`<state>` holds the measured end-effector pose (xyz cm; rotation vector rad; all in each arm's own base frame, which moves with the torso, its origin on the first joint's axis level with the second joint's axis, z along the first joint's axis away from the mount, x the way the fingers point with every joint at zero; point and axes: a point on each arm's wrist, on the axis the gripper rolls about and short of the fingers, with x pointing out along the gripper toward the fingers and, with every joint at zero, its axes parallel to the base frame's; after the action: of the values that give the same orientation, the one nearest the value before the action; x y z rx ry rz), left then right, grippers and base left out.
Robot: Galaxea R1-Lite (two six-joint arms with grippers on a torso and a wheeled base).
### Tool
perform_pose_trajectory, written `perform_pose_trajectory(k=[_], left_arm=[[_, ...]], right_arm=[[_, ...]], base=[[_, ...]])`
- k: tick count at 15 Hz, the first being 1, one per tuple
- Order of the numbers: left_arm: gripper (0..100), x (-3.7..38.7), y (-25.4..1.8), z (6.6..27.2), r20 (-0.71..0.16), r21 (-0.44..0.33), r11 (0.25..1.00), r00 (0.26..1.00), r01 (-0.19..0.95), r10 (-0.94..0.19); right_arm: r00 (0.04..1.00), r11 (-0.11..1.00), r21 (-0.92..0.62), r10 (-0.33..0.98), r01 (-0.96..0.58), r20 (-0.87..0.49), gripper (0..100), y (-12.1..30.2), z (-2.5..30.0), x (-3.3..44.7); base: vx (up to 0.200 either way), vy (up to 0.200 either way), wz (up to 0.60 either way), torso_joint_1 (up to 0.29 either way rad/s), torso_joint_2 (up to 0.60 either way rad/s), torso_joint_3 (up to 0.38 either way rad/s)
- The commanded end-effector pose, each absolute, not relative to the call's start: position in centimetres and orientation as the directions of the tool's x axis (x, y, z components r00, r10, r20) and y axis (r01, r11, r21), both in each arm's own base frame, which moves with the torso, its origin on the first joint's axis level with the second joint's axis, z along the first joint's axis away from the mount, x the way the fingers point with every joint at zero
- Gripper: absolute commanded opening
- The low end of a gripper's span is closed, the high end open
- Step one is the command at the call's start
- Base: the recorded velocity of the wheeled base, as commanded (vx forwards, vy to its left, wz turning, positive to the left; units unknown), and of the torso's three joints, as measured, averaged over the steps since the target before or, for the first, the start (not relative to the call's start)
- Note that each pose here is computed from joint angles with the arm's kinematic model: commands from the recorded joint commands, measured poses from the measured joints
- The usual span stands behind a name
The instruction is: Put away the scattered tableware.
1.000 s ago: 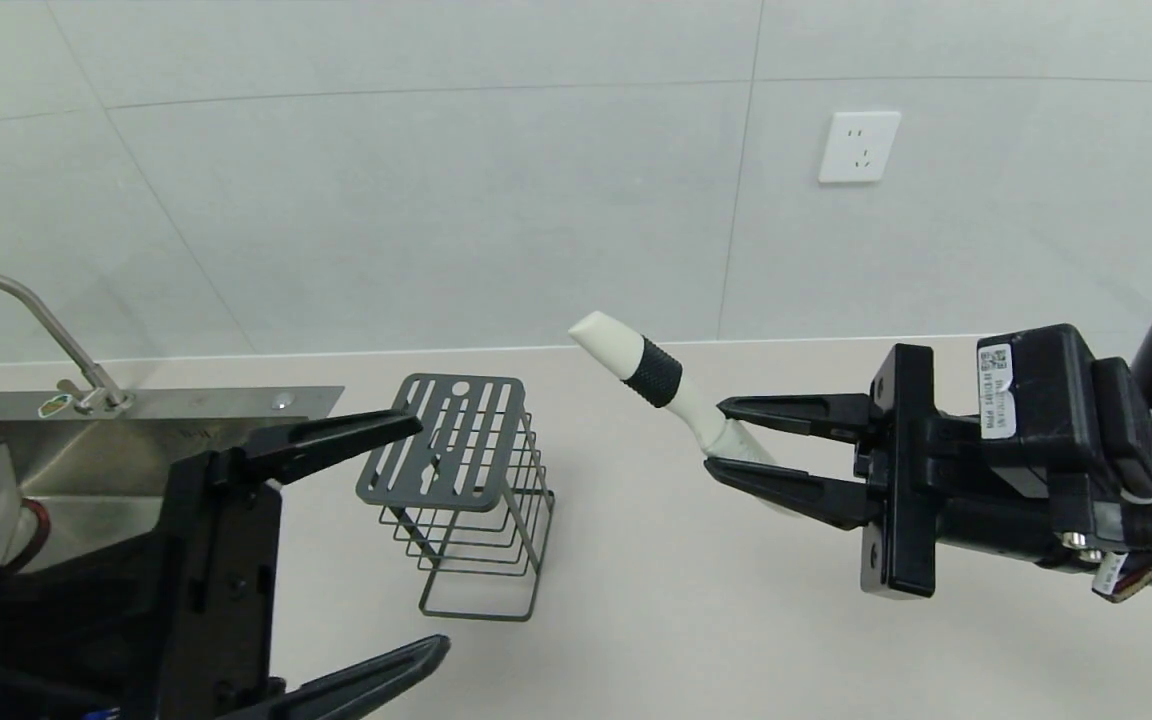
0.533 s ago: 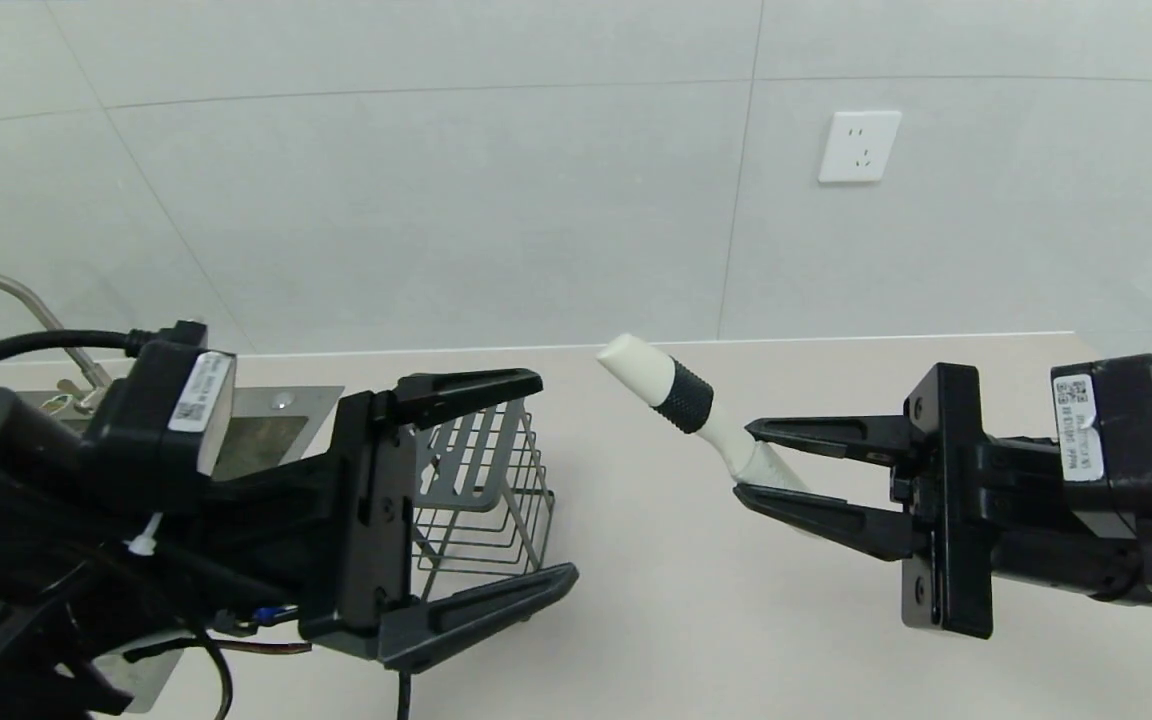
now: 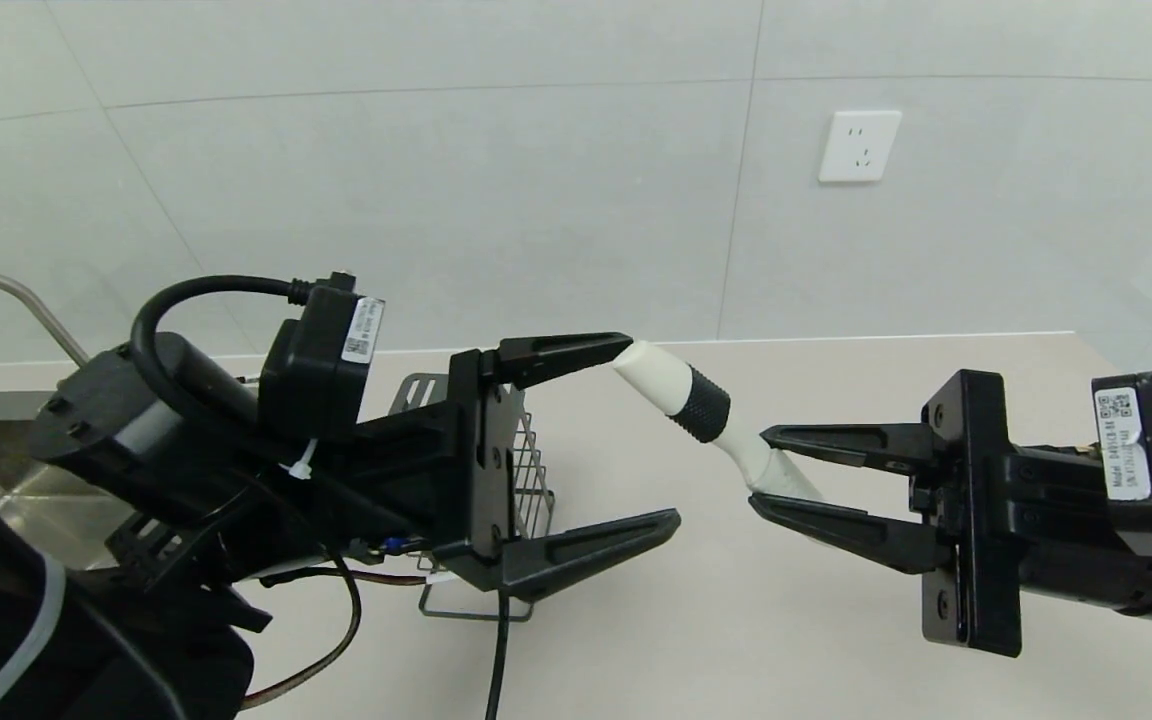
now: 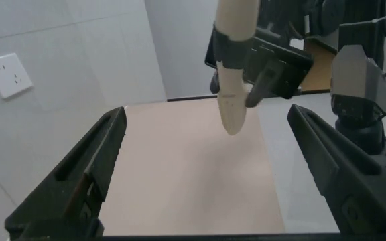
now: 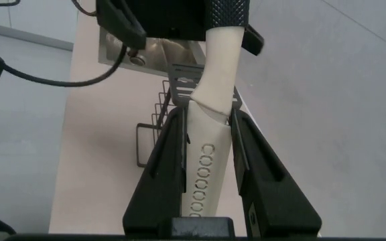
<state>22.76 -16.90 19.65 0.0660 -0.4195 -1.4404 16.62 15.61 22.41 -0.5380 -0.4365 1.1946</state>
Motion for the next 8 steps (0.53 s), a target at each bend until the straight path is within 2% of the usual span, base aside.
perform_pose_trajectory(k=[1, 3, 8], left_arm=[[100, 22.8, -17.8, 19.6, 0.242, 0.293, 0.117, 0.045, 0.949, -0.969], [100, 22.5, -18.3, 19.6, 0.242, 0.288, 0.098, 0.027, 0.953, -0.97], [100, 22.5, -19.8, 21.3, 0.293, 0.289, 0.075, -0.014, 0.954, -0.956]], right_arm=[[0.312, 0.27, -0.605, 0.949, -0.749, 0.038, 0, 15.6, 22.4, 16.6], [0.312, 0.27, -0.605, 0.949, -0.749, 0.038, 0, 15.6, 22.4, 16.6], [0.298, 0.259, -0.606, 0.954, -0.752, 0.038, 0, 15.6, 22.4, 16.6]], base=[[0.0, 0.0, 0.0, 0.0, 0.0, 0.0], [0.0, 0.0, 0.0, 0.0, 0.0, 0.0], [0.0, 0.0, 0.0, 0.0, 0.0, 0.0]])
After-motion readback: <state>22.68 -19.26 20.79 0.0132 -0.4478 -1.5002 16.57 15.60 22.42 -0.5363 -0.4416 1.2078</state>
